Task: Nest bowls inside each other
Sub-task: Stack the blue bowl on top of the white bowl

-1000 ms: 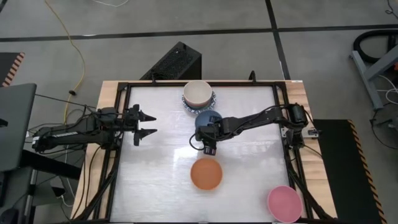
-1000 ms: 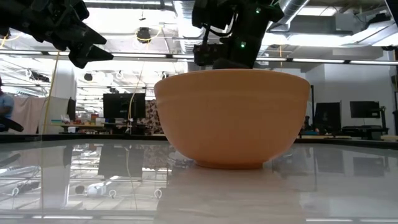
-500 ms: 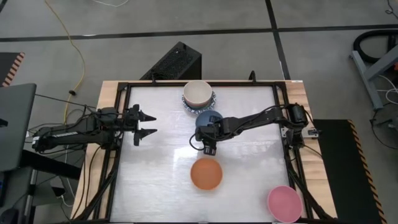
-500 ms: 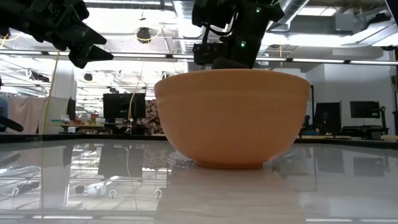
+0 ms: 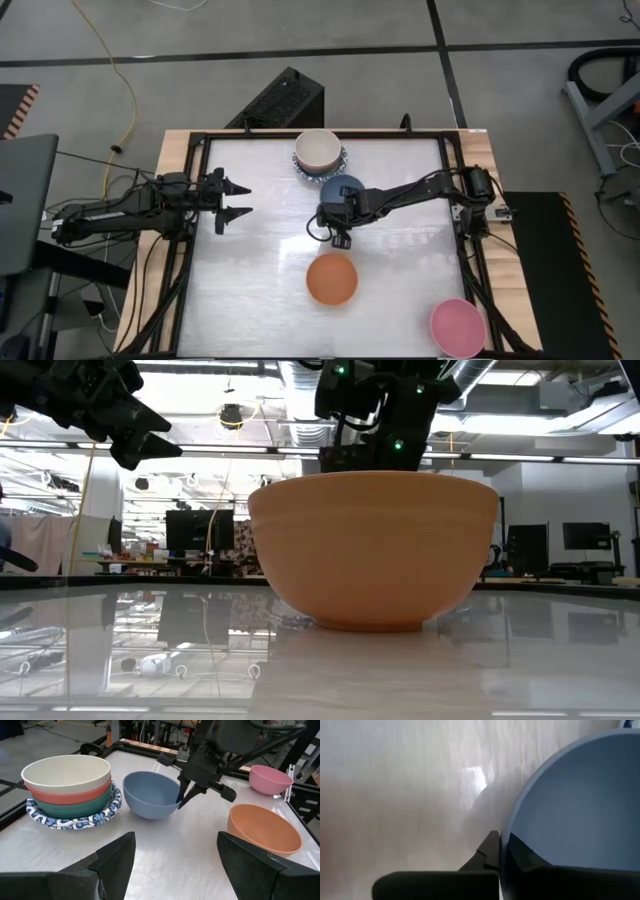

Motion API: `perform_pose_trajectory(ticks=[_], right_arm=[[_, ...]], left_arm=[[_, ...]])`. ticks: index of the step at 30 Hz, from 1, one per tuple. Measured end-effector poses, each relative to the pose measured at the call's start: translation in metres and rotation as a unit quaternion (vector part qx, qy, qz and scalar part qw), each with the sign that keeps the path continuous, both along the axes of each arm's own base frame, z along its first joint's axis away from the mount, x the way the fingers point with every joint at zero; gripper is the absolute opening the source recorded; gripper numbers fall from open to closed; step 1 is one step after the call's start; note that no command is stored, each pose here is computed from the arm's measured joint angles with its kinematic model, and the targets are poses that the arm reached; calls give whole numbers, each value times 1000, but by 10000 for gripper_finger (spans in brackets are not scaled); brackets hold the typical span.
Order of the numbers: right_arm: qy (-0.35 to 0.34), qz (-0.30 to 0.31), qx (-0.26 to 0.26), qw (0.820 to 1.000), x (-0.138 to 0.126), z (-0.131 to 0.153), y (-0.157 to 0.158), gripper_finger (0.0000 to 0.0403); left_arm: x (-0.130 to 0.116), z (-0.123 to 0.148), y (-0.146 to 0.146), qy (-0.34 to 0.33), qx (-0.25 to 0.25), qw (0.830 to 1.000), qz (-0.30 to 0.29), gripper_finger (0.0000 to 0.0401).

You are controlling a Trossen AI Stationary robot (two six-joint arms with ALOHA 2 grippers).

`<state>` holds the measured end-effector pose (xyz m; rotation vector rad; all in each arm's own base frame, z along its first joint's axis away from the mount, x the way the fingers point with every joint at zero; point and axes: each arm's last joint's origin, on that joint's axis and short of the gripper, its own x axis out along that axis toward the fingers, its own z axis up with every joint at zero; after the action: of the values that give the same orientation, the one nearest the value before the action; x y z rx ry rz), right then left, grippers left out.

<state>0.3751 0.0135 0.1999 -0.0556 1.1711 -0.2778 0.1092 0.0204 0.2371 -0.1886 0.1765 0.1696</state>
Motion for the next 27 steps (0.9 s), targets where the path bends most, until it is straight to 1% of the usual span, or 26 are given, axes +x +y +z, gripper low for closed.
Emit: perform_pose_trajectory(ticks=[5,9,15,18,22,24,27], right_arm=[[-11,6,1,1000,3,6,5,19],[-22,17,2,1000,7,17,13,11],[-32,46,-4,998,13,49,25,10],[-41,68,-24,997,16,70,26,11],[-66,71,-82,992,22,98,13,11],[-74,65,-106,989,24,108,-1,11],[-85,49,-128,987,26,122,-28,11]], left_arm=[[0,0,0,0,0,1000,0,270],[0,0,0,0,-1,1000,0,270],[0,2,0,-10,-4,1000,1,270],[1,4,0,-20,-1,1000,1,270],[1,4,0,-20,11,1000,-1,270],[1,4,0,-19,13,1000,-2,270],[1,4,0,-19,14,1000,-2,270]])
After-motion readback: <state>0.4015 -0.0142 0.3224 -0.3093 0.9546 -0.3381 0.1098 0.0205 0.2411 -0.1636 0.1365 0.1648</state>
